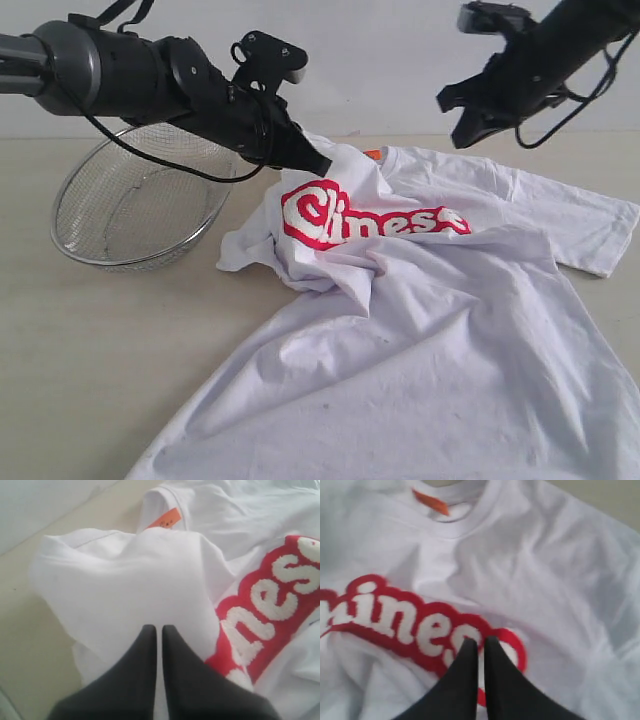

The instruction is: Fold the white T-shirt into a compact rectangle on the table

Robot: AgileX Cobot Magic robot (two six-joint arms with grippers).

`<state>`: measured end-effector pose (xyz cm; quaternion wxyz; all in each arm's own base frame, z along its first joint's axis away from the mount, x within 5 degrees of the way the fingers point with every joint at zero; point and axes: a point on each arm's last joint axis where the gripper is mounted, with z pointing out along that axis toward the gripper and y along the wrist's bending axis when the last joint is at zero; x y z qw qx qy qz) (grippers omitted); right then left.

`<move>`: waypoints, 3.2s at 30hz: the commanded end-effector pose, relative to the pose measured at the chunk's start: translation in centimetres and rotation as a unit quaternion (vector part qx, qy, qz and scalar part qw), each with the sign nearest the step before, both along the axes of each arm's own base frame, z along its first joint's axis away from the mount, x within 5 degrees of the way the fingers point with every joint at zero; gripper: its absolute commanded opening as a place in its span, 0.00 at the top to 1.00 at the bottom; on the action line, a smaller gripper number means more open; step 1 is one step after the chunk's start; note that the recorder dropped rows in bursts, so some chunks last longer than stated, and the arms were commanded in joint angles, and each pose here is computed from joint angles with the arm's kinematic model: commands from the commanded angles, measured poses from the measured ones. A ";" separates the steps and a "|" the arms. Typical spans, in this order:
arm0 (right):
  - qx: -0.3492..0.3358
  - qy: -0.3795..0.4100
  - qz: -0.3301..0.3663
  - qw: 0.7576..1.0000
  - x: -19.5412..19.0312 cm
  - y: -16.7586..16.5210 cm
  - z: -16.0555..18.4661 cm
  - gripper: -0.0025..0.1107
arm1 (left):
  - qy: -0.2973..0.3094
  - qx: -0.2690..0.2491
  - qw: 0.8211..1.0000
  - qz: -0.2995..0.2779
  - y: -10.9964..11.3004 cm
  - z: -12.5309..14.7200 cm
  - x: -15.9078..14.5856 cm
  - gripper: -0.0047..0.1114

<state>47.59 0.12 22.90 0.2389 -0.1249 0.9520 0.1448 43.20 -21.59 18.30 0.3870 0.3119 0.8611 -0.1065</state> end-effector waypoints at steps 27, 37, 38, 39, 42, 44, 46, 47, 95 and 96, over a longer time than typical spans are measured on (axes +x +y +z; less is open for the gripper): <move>-0.060 0.000 0.028 0.998 1.4 7.3 -5.1 0.98 | 0.084 0.134 0.976 0.150 12.0 -4.6 3.1 0.92; -0.119 -0.022 -0.027 0.992 2.1 5.9 -5.3 0.98 | 0.119 0.084 0.988 0.057 5.2 -3.2 0.5 0.92; -0.128 -0.020 -0.030 0.991 2.1 5.7 -5.5 0.98 | 0.121 0.083 0.988 0.051 4.6 -3.3 0.2 0.92; -0.137 -0.014 -0.033 0.990 2.1 5.6 -6.0 0.98 | 0.124 0.082 0.988 0.048 4.2 -3.4 -0.1 0.92; -0.151 0.001 -0.035 0.988 2.2 5.4 -7.5 0.98 | 0.130 0.084 0.987 0.042 3.6 -3.6 -0.5 0.92; -0.149 0.010 -0.040 0.988 2.4 5.4 -8.7 0.98 | 0.129 0.084 0.987 0.043 3.6 -3.8 -0.5 0.92; -0.147 0.017 -0.045 0.988 2.4 5.4 -9.4 0.98 | 0.124 0.082 0.988 0.045 3.7 -4.0 -0.4 0.92; -0.147 0.021 -0.044 0.988 2.4 5.4 -9.8 0.98 | 0.124 0.082 0.988 0.046 3.7 -4.4 -0.3 0.92; -0.214 -0.050 -0.071 0.973 3.9 4.0 -8.3 0.98 | 0.046 0.125 0.969 0.208 13.9 -5.3 6.3 0.92; -0.209 -0.054 -0.078 0.973 3.9 4.1 -7.7 0.98 | 0.038 0.120 0.970 0.208 13.7 -4.6 6.4 0.92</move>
